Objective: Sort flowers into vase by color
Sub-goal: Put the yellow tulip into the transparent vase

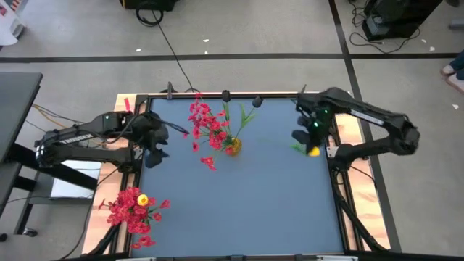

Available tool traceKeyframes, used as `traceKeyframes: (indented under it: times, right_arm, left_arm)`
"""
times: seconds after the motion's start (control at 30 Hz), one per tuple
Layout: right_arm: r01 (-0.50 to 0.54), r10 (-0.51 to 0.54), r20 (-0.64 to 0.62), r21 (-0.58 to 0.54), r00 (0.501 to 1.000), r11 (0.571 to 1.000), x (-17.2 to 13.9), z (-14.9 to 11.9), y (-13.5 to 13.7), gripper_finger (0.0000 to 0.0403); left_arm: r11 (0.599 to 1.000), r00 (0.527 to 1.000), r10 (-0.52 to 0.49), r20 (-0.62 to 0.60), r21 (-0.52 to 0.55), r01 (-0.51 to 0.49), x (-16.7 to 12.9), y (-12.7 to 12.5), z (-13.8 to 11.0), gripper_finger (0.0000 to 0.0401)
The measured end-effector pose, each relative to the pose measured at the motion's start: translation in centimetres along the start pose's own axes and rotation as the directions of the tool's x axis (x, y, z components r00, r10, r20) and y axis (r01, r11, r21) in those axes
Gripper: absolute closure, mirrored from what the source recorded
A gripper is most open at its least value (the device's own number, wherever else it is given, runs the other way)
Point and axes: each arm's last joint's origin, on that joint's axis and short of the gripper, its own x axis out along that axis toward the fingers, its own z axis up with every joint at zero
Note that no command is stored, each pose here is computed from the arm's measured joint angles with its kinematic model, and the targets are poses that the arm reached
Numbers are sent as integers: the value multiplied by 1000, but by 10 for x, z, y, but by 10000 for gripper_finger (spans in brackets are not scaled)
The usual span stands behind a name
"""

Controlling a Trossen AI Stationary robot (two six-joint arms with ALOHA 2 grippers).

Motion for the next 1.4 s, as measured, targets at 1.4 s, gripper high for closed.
traceKeyframes:
  times: [1.4]
  right_arm:
    - [-780, 764, -158, -132, 625, 611, 145, -68, 216, 365]
  left_arm:
    - [729, 762, -583, 281, 595, 338, -2, -142, 50, 187]
